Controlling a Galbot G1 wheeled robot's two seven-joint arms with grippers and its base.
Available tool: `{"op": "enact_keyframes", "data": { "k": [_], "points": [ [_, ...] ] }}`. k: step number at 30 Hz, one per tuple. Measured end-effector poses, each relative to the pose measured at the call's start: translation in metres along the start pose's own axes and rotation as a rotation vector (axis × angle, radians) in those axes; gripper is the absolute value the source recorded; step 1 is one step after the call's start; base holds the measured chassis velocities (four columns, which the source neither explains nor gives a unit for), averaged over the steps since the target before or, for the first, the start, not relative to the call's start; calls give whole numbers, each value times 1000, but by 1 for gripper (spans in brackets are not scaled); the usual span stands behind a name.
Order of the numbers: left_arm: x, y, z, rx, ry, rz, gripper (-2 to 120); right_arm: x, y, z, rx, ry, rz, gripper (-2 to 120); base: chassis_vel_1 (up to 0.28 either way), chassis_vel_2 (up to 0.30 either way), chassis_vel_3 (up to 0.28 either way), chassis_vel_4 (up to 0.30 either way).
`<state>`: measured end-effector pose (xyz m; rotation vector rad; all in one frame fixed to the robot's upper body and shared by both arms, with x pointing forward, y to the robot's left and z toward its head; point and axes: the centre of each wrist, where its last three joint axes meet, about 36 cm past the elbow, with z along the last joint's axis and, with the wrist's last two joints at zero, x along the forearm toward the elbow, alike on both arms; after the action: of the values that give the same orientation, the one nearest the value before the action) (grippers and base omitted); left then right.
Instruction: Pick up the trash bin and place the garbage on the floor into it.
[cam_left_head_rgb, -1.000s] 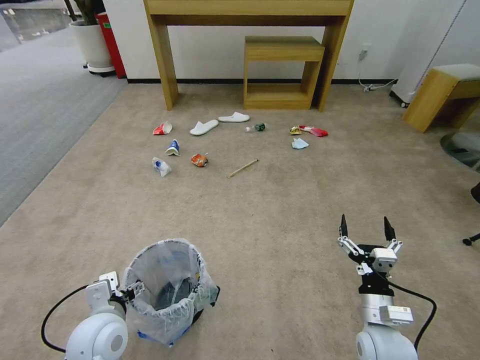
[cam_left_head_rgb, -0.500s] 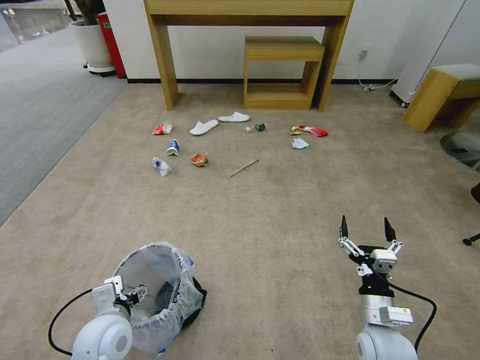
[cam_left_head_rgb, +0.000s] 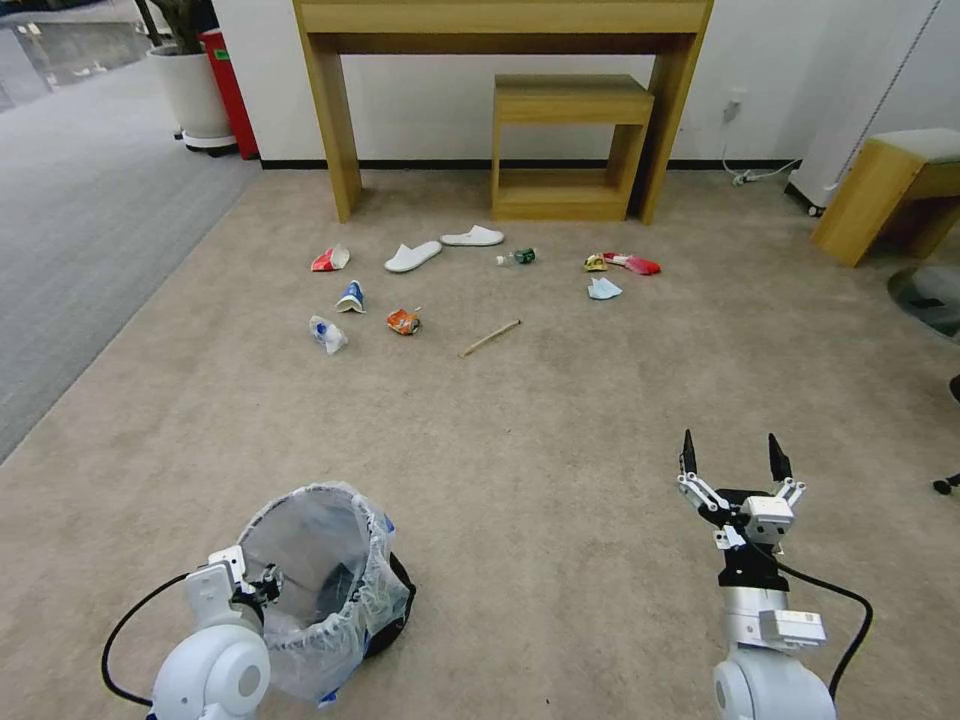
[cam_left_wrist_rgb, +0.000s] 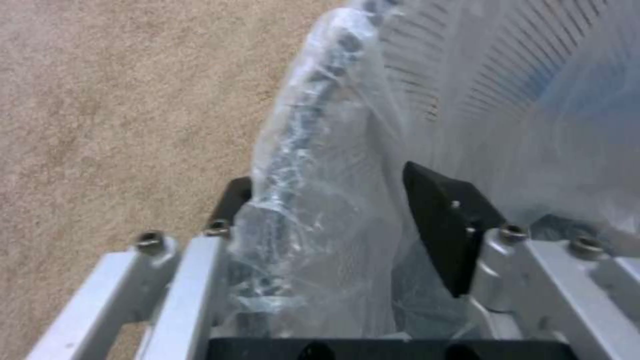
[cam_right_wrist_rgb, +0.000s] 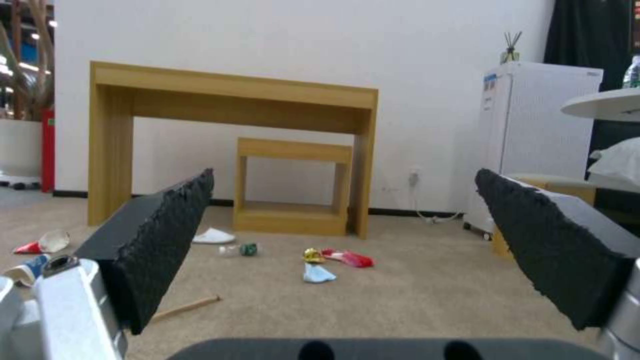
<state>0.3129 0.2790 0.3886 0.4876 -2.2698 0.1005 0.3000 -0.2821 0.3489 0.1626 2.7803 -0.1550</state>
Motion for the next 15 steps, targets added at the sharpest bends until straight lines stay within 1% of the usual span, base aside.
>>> {"op": "enact_keyframes", "data": {
  "k": [1, 3, 4, 5, 6, 15],
  "points": [
    [0, 0, 0, 0, 0, 0, 45, 0, 0, 0, 0, 0, 0, 100, 0, 0, 0, 0],
    [0, 0, 0, 0, 0, 1, 39, 0, 0, -1, 0, -2, 0, 100, 0, 0, 0, 0],
    [0, 0, 0, 0, 0, 1, 39, 0, 0, -1, 0, -2, 0, 100, 0, 0, 0, 0],
    [0, -1, 0, -1, 1, 4, 34, -1, 0, -2, 0, -3, 0, 100, 0, 0, 0, 0],
    [0, -1, 1, -1, 1, 5, 32, 0, 0, -2, 0, -4, 0, 100, 0, 0, 0, 0],
    [1, 0, 3, -6, 2, 12, 32, 3, 1, -5, 3, -3, 0, 99, 0, 0, 0, 0]
  ]
}}
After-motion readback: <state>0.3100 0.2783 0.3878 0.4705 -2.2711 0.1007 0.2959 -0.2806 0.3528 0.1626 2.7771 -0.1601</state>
